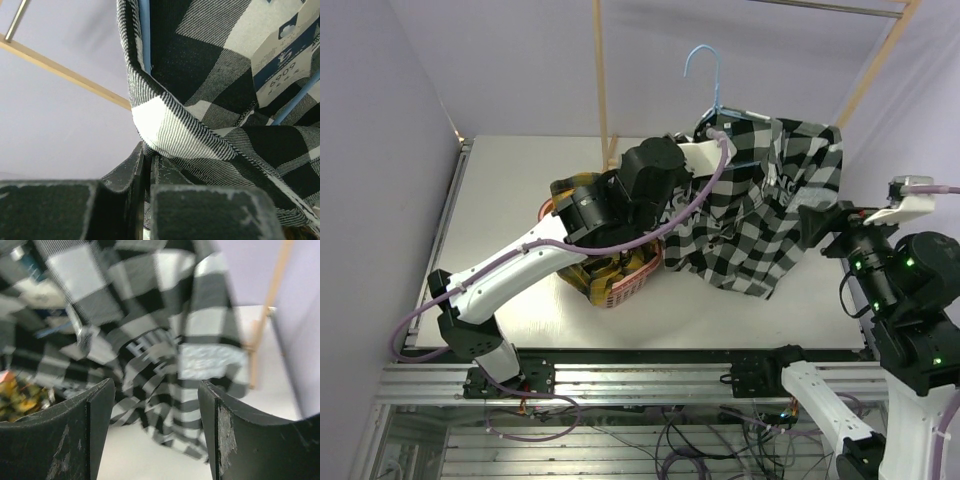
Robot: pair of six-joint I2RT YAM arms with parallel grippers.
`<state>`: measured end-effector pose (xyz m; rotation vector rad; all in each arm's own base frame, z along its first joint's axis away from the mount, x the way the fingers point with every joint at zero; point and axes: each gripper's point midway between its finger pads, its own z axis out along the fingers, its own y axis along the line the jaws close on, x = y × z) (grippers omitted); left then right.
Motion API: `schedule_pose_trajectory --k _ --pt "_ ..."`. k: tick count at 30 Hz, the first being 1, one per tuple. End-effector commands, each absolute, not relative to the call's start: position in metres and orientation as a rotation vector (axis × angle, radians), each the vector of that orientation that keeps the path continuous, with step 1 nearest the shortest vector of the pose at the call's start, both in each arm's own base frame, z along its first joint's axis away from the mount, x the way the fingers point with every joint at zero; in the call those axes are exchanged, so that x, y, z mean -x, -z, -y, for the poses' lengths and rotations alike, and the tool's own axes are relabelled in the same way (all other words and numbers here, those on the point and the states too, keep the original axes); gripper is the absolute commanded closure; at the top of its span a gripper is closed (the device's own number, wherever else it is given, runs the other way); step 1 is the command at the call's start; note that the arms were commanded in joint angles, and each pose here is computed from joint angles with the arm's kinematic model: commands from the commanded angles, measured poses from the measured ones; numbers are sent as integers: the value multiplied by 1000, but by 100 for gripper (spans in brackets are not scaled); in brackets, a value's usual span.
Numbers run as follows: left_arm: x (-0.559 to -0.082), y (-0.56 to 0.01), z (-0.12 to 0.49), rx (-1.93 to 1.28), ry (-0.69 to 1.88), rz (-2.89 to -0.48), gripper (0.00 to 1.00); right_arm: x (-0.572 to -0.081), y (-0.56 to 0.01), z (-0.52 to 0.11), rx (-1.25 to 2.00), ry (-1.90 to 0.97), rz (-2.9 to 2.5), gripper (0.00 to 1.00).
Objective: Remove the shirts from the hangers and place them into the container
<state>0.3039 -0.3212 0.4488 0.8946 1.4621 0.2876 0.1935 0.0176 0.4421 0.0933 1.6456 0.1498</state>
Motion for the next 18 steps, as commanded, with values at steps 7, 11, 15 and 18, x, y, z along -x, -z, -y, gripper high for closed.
schedule_pose_trajectory --k 7,11,15,18 --pt "-296 -493 302 -735 -192 -1448 93 -210 -396 -100 294 -499 -1691 35" --pt "-293 -489 299 -736 -180 -1459 93 -219 -398 -106 326 -519 -1657 36" --pt "-291 -483 300 -743 -164 -1471 93 -232 -394 -111 323 -534 -1650 37" --pt "-289 -480 299 -744 -147 -1480 93 -245 -389 -109 296 -517 -1653 40"
